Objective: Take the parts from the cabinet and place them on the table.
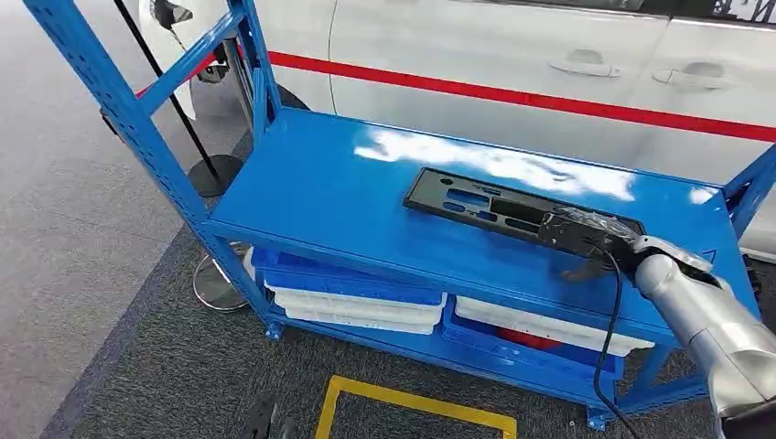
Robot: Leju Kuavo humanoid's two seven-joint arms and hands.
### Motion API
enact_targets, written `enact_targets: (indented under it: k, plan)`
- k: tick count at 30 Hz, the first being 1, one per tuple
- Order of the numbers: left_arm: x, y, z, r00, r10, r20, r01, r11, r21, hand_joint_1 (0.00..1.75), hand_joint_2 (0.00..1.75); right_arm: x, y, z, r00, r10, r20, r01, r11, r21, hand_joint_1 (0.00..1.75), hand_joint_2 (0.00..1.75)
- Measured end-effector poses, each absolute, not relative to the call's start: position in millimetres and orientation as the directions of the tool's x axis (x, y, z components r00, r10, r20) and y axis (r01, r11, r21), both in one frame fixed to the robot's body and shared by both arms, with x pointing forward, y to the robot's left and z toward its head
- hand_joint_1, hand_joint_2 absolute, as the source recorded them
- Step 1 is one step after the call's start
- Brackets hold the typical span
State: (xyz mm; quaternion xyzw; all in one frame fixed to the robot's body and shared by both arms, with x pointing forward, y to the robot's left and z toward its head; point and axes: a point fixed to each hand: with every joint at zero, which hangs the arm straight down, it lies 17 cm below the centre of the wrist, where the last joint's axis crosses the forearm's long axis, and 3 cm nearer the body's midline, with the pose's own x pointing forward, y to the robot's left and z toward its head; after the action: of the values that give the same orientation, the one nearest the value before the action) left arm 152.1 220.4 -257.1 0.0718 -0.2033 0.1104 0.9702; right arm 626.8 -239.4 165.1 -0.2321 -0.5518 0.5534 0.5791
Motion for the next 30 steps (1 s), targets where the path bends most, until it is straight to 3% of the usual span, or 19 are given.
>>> enact_targets:
  k: [12,13,14,15,30]
  plan:
    - [158.7,220.6,-255.2,0.886,0.189,0.424,-0.248,0.965,0.089,0.00,1.75,626.5,-238.7,164.7,-0.231,0.899,0.372,-0.380,0.269,-0.885,0.00,1.75]
    - [158.8,220.7,-255.2,0.886,0.189,0.424,-0.249,0.964,0.089,0.00,1.75,626.6,-238.6,165.0,-0.233,0.899,0.372,-0.378,0.268,-0.886,0.17,1.75]
    - [158.8,220.7,-255.2,0.885,0.190,0.424,-0.249,0.964,0.089,0.00,1.75,626.7,-238.4,165.4,-0.235,0.898,0.371,-0.377,0.268,-0.887,0.17,1.75]
    - [158.7,220.7,-255.2,0.885,0.190,0.424,-0.250,0.964,0.089,0.00,1.75,626.8,-238.3,165.6,-0.236,0.898,0.370,-0.375,0.267,-0.888,1.69,1.75]
    - [156.6,222.4,-256.2,0.882,0.227,0.413,-0.283,0.956,0.081,0.00,1.75,629.9,-235.8,171.9,-0.253,0.899,0.357,-0.339,0.263,-0.903,1.75,1.75]
